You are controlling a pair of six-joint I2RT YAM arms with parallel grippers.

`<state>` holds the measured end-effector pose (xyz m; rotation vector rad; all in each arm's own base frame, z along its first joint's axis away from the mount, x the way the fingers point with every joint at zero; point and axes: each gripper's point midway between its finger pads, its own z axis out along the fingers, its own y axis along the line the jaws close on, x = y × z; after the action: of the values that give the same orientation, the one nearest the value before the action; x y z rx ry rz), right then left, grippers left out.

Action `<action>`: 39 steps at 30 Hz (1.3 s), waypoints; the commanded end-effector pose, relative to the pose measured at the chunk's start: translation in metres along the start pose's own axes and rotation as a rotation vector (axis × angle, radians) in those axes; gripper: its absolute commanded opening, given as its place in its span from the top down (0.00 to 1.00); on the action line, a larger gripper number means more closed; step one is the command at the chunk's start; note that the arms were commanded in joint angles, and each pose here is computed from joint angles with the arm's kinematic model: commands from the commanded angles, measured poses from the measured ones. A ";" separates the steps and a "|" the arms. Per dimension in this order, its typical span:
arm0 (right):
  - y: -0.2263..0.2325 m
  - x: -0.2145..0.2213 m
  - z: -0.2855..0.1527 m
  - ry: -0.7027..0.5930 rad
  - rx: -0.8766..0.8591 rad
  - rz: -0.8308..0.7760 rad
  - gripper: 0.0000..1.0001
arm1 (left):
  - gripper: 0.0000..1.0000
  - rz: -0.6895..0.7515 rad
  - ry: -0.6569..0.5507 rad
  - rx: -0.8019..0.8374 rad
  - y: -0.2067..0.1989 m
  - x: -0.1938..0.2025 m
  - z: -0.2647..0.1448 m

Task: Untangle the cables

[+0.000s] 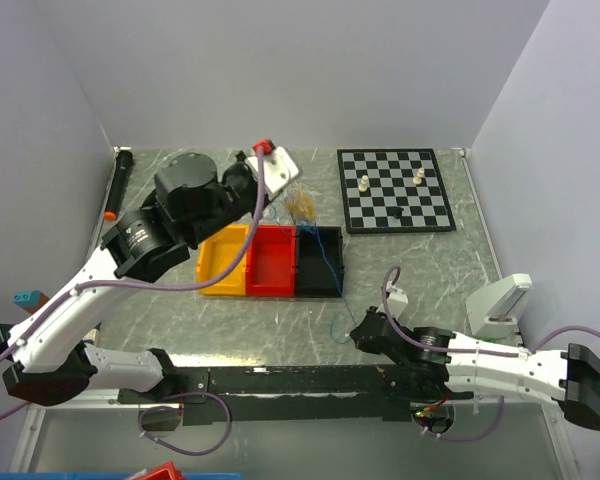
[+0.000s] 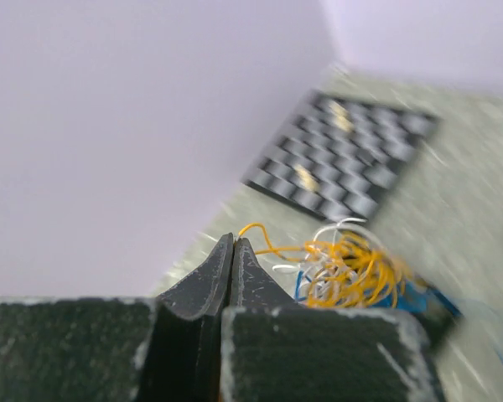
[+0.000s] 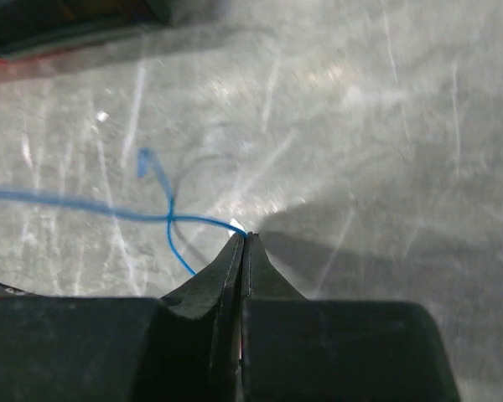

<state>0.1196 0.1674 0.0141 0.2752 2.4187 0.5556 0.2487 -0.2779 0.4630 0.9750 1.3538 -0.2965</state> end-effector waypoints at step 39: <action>-0.015 -0.012 -0.011 -0.077 0.135 0.077 1.00 | 0.99 -0.041 -0.433 -0.757 0.179 -0.110 -0.087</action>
<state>0.1151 0.1507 0.0069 0.5678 2.4202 0.4384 0.2873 -0.1252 0.6693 0.1017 0.9273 0.0634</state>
